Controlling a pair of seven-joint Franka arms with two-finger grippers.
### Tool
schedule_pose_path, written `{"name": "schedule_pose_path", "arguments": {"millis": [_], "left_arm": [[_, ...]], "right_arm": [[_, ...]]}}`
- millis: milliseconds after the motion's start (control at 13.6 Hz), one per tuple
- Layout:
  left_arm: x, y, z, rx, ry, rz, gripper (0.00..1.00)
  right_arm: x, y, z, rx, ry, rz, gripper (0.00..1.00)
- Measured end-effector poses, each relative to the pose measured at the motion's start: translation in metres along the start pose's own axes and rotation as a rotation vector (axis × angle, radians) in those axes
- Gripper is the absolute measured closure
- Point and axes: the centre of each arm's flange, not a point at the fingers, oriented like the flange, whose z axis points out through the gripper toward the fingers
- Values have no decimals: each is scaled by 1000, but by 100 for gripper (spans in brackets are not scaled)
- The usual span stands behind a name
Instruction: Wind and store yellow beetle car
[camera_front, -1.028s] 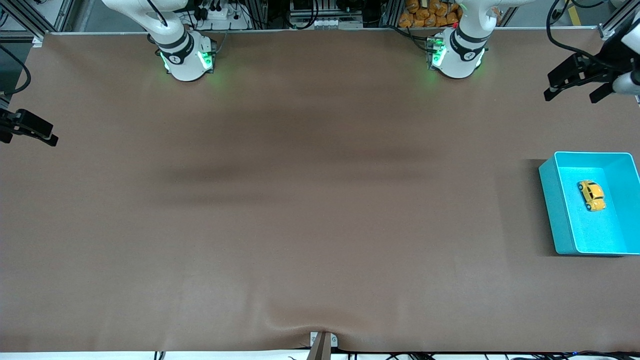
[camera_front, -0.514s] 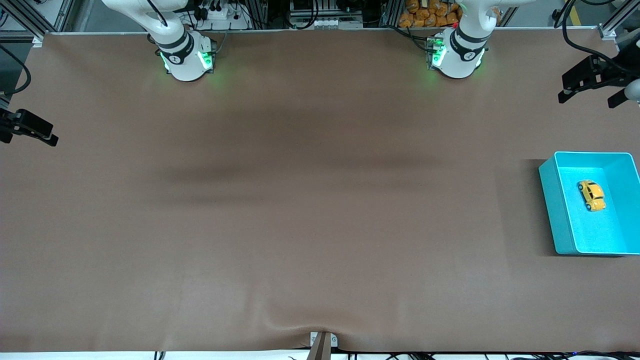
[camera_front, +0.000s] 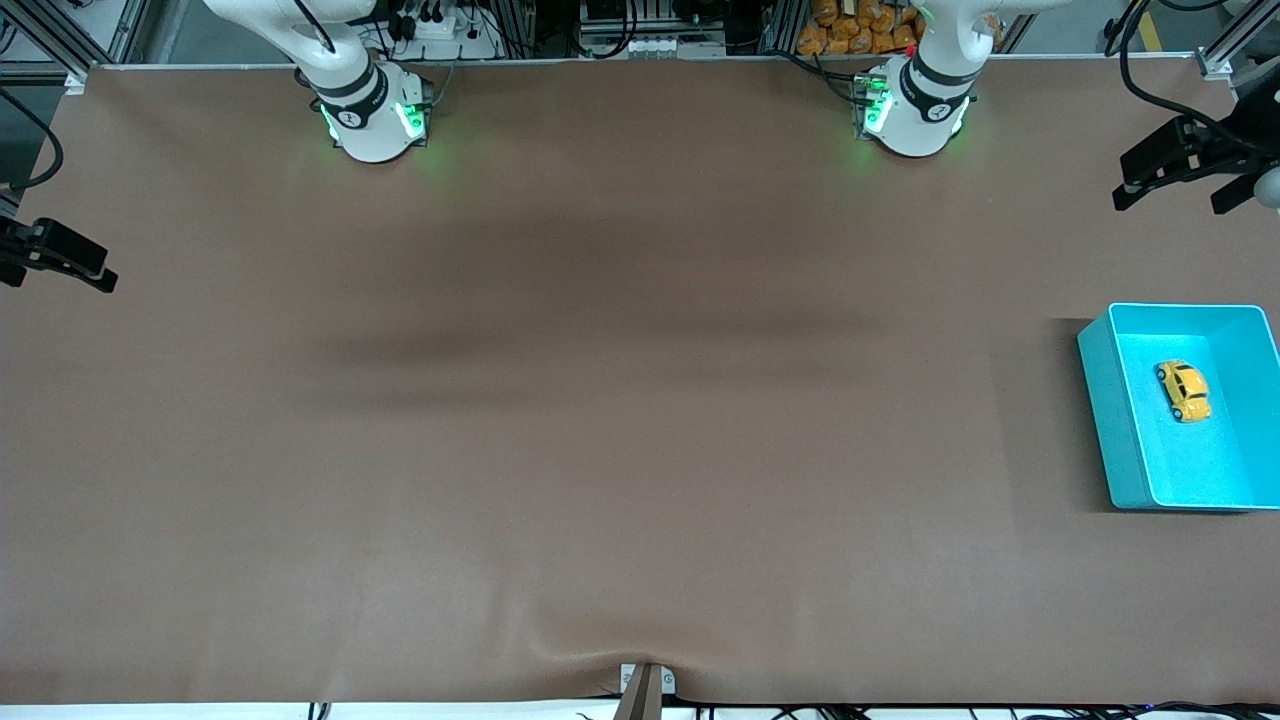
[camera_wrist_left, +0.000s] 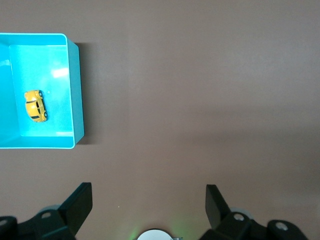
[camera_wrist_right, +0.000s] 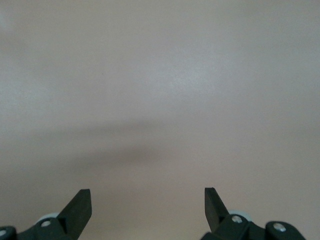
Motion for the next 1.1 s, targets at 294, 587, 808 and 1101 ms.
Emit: {"name": "schedule_pose_path", "arguments": {"millis": [294, 587, 808, 1101], "left_arm": [[9, 5, 0, -2, 48, -9, 0], [11, 1, 2, 19, 45, -19, 0], [9, 8, 5, 43, 25, -4, 0], [8, 18, 6, 51, 18, 16, 0]], "right_arm": [[0, 0, -1, 0, 2, 0, 0], [0, -3, -1, 1, 2, -5, 0], [0, -5, -1, 1, 1, -8, 0], [0, -7, -1, 1, 1, -12, 0]]}}
